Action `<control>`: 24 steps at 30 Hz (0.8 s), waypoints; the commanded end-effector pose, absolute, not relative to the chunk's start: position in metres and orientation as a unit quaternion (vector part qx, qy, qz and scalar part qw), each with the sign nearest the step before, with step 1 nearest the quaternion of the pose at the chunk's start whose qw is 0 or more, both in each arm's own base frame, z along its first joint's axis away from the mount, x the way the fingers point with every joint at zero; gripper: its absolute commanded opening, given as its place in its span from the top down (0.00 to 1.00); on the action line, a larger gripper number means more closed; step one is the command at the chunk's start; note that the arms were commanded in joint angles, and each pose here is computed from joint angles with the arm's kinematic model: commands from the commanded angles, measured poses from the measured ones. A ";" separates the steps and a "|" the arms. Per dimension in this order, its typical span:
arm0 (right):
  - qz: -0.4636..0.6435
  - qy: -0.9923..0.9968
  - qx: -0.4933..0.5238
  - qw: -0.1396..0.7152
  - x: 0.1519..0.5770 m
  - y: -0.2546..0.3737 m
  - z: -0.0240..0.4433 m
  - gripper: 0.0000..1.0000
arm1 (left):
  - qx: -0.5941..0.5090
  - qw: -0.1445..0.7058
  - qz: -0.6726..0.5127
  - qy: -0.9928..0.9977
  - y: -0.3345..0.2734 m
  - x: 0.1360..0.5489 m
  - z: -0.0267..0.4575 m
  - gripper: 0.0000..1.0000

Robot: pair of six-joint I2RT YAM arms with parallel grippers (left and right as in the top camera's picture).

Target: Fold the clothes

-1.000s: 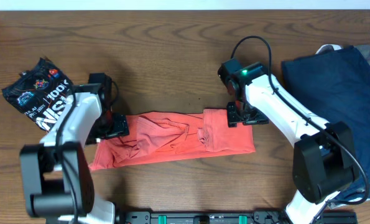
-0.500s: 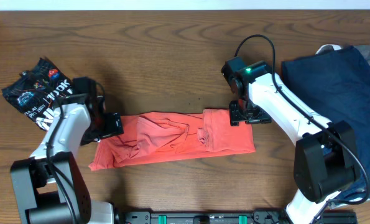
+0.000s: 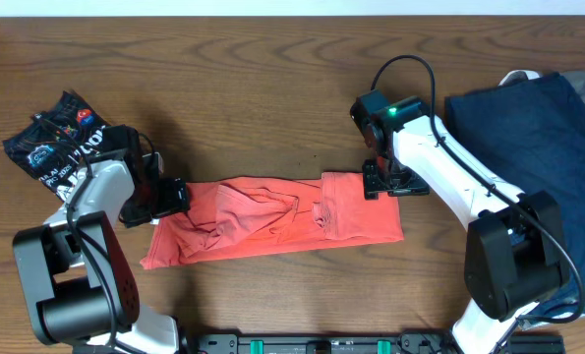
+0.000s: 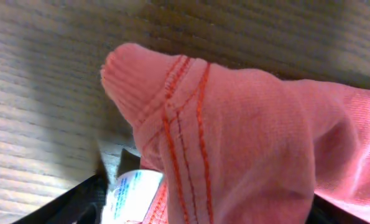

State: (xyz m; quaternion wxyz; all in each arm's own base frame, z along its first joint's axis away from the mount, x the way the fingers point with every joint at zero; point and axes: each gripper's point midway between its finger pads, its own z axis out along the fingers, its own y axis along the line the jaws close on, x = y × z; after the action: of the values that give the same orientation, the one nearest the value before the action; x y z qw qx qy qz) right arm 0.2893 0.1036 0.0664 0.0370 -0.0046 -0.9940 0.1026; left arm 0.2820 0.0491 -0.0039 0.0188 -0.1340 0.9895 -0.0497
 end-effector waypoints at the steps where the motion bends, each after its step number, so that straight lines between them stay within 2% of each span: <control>1: 0.106 -0.994 -0.003 0.028 0.291 0.099 0.073 0.30 | -0.128 -0.029 -0.076 0.988 0.038 0.264 -0.029 0.27; 4: 0.106 -0.994 -0.003 0.030 0.290 0.098 0.073 0.30 | -0.128 -0.032 -0.076 0.988 0.038 0.263 -0.028 0.51; 5: 0.106 -0.994 -0.005 0.030 0.290 0.098 0.073 0.30 | -0.128 -0.032 -0.076 0.988 0.038 0.263 -0.028 0.63; 11: 0.106 -0.994 -0.008 0.031 0.291 0.096 0.073 0.30 | -0.130 -0.033 -0.075 0.988 0.038 0.264 -0.025 0.81; 12: 0.106 -0.994 -0.008 0.031 0.291 0.095 0.073 0.30 | -0.130 -0.034 -0.075 0.988 0.039 0.265 -0.023 0.87; 15: 0.107 -0.994 -0.012 0.033 0.291 0.093 0.073 0.30 | -0.147 -0.047 -0.053 0.987 0.047 0.265 -0.013 0.94; 24: 0.107 -0.993 -0.021 0.035 0.292 0.087 0.073 0.30 | -0.207 -0.074 0.036 0.975 0.080 0.275 0.042 0.94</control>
State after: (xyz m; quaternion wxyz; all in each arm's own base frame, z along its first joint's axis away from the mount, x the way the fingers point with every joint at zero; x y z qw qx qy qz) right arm 0.2884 0.0970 0.0668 0.0439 -0.0133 -0.9935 0.1045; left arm 0.2593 0.0611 0.0246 -0.0970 -0.1810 0.9787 -0.0070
